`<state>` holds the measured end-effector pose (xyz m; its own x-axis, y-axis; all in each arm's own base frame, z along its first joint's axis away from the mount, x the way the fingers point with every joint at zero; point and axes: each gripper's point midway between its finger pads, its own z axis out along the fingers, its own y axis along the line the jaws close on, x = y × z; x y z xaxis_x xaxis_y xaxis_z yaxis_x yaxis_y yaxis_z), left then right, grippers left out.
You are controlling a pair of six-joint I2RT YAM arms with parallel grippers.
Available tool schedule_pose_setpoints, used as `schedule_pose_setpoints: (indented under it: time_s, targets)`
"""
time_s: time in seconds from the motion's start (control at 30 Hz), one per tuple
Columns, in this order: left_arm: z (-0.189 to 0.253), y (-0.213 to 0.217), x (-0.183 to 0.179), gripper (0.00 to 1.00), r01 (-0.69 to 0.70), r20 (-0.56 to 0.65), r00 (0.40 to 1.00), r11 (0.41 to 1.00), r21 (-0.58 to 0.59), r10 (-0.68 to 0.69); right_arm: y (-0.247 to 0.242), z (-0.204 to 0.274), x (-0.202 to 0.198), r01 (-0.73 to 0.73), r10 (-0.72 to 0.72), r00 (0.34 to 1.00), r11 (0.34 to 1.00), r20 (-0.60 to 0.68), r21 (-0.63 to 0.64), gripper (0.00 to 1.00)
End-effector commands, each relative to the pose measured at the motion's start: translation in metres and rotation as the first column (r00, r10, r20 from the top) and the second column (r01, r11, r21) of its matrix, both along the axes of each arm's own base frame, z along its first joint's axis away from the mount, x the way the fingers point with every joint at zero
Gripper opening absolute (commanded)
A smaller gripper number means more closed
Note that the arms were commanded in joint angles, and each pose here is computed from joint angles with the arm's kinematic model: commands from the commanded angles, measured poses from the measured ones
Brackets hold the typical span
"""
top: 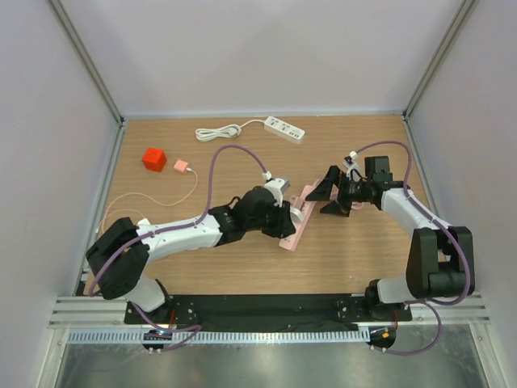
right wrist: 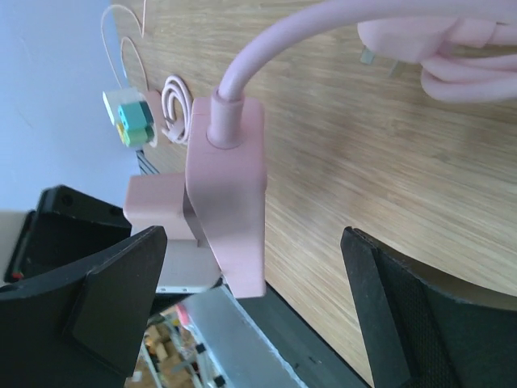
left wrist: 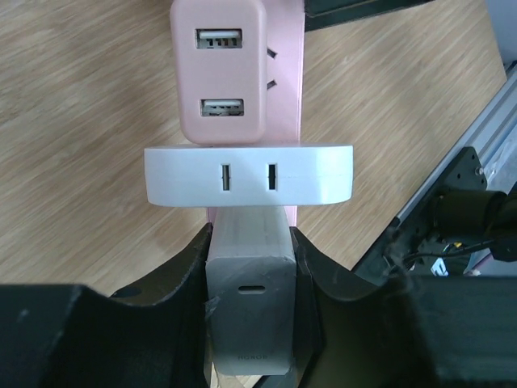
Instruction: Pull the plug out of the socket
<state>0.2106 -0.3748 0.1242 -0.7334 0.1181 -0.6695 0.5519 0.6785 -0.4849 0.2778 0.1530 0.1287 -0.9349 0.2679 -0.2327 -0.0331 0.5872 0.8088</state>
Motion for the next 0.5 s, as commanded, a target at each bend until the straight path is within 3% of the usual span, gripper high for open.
schedule_pose_setpoints:
  time_s: [0.0, 0.13, 0.33, 0.47]
  targets:
    - [0.070, -0.038, 0.027, 0.00, -0.026, 0.105, 0.993, 0.967, -0.255, 0.054, 0.005, 0.008, 0.030, 0.111, -0.110, 0.994, 0.992, -0.010, 0.064, 0.98]
    - [0.070, -0.045, 0.029, 0.00, -0.027, 0.092, 0.994, 0.961, -0.277, 0.054, 0.006, 0.013, 0.059, 0.185, -0.189, 0.981, 0.979, 0.032, 0.090, 0.98]
    - [0.074, -0.051, 0.036, 0.00, -0.054, 0.084, 0.993, 0.951, -0.303, 0.083, 0.025, 0.004, 0.063, 0.182, -0.183, 0.983, 0.982, 0.020, 0.050, 0.95]
    - [0.077, -0.050, 0.043, 0.00, -0.093, 0.083, 0.989, 0.946, -0.310, 0.125, 0.028, 0.002, 0.063, 0.185, -0.186, 0.982, 0.982, 0.026, 0.026, 0.82]
